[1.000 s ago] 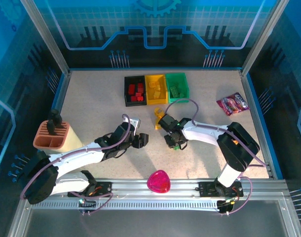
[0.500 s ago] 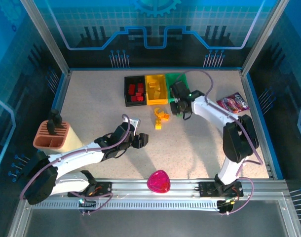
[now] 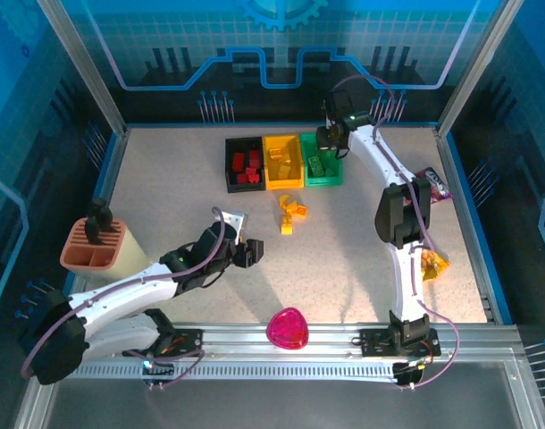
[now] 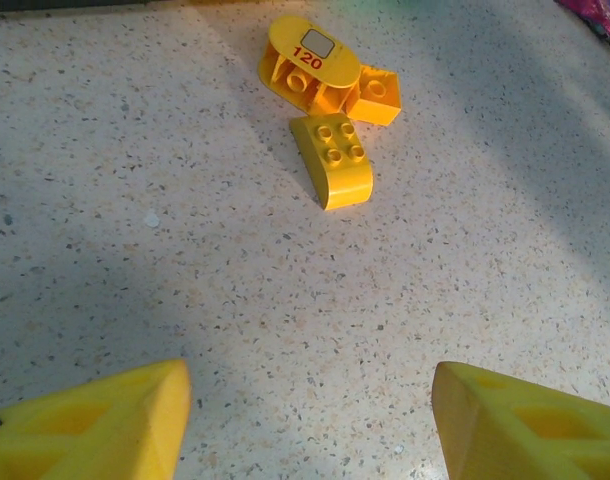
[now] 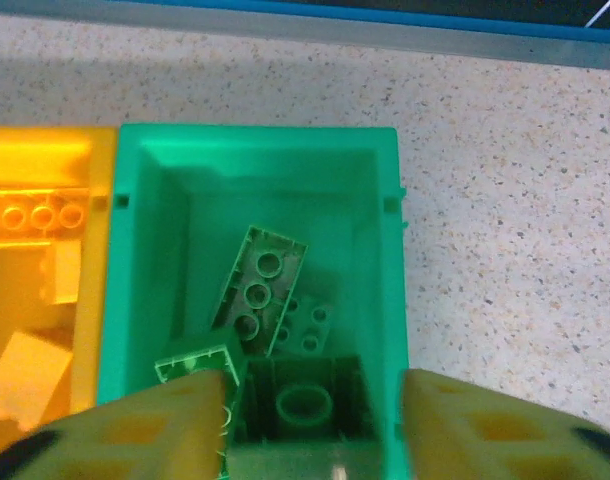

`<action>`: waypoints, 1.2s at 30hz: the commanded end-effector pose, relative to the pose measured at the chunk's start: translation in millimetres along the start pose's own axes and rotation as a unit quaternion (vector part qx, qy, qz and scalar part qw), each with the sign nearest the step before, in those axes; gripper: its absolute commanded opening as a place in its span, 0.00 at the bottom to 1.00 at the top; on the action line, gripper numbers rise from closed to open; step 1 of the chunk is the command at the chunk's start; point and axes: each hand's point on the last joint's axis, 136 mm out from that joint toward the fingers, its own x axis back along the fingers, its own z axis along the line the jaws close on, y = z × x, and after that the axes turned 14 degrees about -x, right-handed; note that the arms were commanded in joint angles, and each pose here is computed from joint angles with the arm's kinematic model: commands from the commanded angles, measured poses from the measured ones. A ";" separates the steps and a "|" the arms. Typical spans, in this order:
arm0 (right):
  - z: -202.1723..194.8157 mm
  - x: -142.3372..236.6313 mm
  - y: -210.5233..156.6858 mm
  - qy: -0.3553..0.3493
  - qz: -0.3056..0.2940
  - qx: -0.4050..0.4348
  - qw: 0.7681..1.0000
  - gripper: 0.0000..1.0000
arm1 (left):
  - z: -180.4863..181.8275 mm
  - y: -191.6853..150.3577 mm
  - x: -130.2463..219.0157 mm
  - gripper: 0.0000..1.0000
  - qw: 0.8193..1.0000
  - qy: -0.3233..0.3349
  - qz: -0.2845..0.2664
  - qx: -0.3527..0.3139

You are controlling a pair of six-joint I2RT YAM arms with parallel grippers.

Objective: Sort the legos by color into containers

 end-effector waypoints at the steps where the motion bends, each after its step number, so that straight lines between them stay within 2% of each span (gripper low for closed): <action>1: -13.8 -8.8 -17.2 -0.040 0.049 0.013 0.998 0.83 | 4.4 -0.9 6.5 0.66 1.000 0.015 0.003 -0.009; 8: 4.9 41.5 -38.5 0.006 -0.001 0.010 1.000 0.89 | -0.7 1.7 0.8 0.68 1.000 0.006 0.005 -0.004; 11: 4.4 57.2 -58.2 0.024 -0.003 0.004 1.000 0.89 | -6.6 4.4 -7.2 0.73 1.000 -0.005 0.010 0.001; 18: 6.6 83.8 -110.6 0.066 -0.008 0.015 0.998 0.89 | -18.8 10.8 -31.6 0.73 0.999 -0.019 0.028 0.008; 24: -9.4 97.5 -143.2 0.077 -0.006 0.002 0.997 0.89 | -30.7 16.3 -58.2 0.73 0.998 -0.030 0.053 0.001; 31: -19.8 100.5 -169.0 0.086 0.009 -0.011 0.996 0.90 | -38.5 12.9 -104.7 0.71 0.991 -0.013 0.134 -0.024; 36: -30.9 98.1 -185.5 0.080 0.017 -0.021 0.996 0.90 | -31.8 3.9 -132.0 0.70 0.983 0.026 0.182 -0.021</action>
